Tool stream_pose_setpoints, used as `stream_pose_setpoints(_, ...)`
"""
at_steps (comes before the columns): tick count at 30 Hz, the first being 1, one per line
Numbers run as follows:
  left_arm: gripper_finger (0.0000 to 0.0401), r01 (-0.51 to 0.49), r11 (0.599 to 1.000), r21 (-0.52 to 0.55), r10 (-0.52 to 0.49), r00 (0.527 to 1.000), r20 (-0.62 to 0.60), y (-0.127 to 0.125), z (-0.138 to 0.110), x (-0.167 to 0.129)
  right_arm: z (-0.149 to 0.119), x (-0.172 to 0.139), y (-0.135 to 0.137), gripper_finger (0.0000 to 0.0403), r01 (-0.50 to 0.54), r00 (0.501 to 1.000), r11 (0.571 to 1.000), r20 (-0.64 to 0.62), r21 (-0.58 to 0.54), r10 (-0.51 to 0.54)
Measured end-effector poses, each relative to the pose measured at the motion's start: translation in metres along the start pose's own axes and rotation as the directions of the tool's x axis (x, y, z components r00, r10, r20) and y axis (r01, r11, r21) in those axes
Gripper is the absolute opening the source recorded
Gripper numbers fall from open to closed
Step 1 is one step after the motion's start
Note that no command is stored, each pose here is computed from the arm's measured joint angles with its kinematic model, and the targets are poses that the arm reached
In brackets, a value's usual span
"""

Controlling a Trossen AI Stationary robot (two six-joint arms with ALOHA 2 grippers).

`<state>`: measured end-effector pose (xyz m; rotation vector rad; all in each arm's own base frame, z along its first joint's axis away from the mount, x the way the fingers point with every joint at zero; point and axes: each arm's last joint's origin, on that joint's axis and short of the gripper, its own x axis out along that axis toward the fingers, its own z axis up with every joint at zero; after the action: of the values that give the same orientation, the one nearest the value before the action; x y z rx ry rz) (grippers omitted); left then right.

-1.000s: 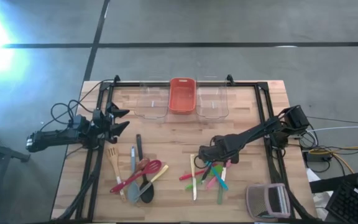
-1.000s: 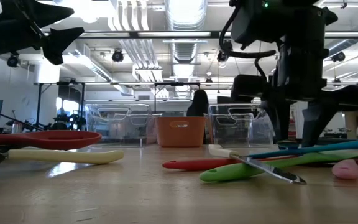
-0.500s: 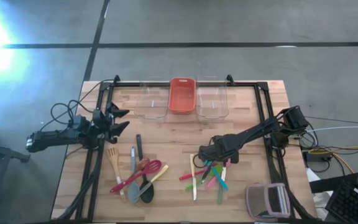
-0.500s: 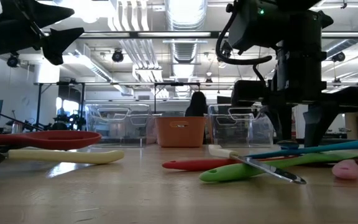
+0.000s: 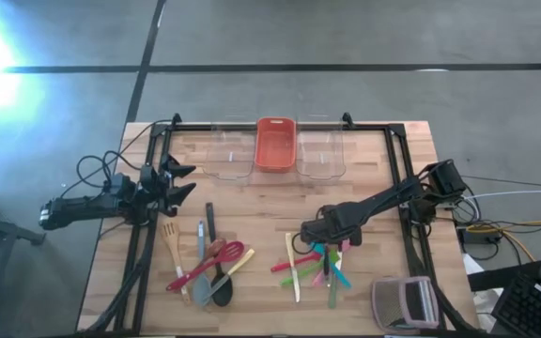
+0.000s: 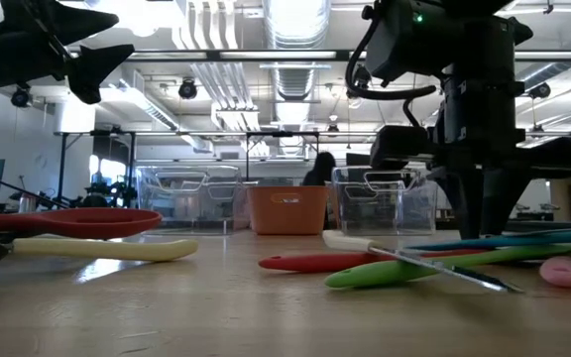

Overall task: Pick & Place Kitchen Items
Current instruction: Put the orange table knife into the orange bin

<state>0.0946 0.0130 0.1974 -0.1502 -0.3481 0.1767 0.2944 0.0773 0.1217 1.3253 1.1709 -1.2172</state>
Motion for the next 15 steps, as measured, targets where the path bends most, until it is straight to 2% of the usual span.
stream_pose_setpoints(15,0.0273,0.0,1.0,0.0,0.0,1.0,-0.001,0.0,0.0,0.0,0.0,-0.018,-0.002,0.0024,-0.062,0.998,0.997,-0.007,-0.036,0.062)
